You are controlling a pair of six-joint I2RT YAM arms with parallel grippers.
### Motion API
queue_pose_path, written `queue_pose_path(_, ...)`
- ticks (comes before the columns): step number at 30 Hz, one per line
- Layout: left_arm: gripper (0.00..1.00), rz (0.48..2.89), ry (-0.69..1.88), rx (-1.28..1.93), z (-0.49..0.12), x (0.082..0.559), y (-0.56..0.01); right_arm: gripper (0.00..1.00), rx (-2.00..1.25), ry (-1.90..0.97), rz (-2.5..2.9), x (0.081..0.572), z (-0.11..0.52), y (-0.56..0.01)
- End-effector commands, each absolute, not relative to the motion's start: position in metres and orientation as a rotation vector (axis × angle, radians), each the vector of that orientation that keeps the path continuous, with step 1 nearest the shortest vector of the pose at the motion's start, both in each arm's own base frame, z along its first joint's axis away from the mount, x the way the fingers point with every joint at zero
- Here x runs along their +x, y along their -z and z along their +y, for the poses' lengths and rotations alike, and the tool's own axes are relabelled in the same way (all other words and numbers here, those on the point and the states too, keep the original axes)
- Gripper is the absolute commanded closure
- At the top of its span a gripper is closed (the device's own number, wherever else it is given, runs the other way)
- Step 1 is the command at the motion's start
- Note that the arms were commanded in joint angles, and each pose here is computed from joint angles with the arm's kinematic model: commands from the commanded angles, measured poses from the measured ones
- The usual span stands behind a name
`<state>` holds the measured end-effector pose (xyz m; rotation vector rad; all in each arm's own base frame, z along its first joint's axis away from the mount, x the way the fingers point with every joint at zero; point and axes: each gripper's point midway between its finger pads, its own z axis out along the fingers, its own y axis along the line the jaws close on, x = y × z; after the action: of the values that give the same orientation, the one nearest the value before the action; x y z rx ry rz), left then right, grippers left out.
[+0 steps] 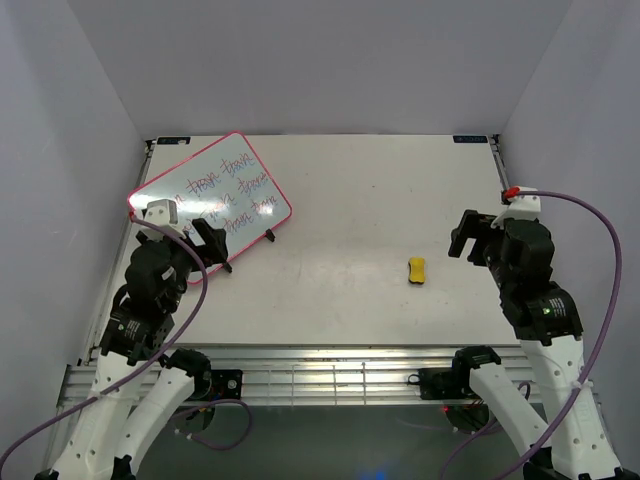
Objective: Erase the whiteboard
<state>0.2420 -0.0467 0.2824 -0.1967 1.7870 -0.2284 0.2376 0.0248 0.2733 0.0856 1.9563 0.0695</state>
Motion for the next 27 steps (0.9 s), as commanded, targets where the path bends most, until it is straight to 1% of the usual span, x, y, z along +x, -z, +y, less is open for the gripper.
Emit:
queue_pose_path(1,0.02,1.781,0.276,-0.131,-0.058,0.242,-0.287,0.10,0.099,-0.083,1.888,0.239,0.025,-0.287)
queue_pose_path(6,0.02,1.861,0.318,-0.065,-0.074,0.247,-0.276,0.10,0.086,-0.160,1.839,0.238,0.035,-0.293)
queue_pose_path(10,0.02,1.856,0.349,-0.068,-0.078,0.247,-0.278,0.10,0.124,-0.149,1.789,0.237,0.029,-0.292)
queue_pose_path(12,0.02,1.840,0.349,-0.096,-0.076,0.250,-0.281,0.10,0.153,-0.151,1.718,0.233,0.025,-0.306)
queue_pose_path(15,0.02,1.845,0.331,-0.115,-0.076,0.259,-0.279,0.10,0.081,-0.226,1.702,0.232,0.040,-0.311)
queue_pose_path(16,0.02,1.889,0.324,-0.110,-0.080,0.267,-0.269,0.10,0.052,-0.247,1.712,0.232,0.045,-0.309)
queue_pose_path(19,0.02,1.930,0.360,-0.084,-0.094,0.283,-0.270,0.10,-0.028,-0.345,1.748,0.233,0.066,-0.300)
queue_pose_path(22,0.02,1.935,0.342,-0.026,-0.105,0.313,-0.265,0.10,-0.094,-0.446,1.759,0.229,0.085,-0.293)
queue_pose_path(23,0.02,1.938,0.297,-0.038,-0.102,0.331,-0.259,0.10,-0.124,-0.488,1.754,0.226,0.092,-0.293)
queue_pose_path(26,0.02,2.013,0.219,-0.138,-0.079,0.362,-0.246,0.10,-0.178,-0.567,1.743,0.224,0.106,-0.291)
queue_pose_path(27,0.02,1.978,0.225,-0.175,-0.072,0.372,-0.262,0.10,-0.186,-0.590,1.750,0.223,0.110,-0.287)
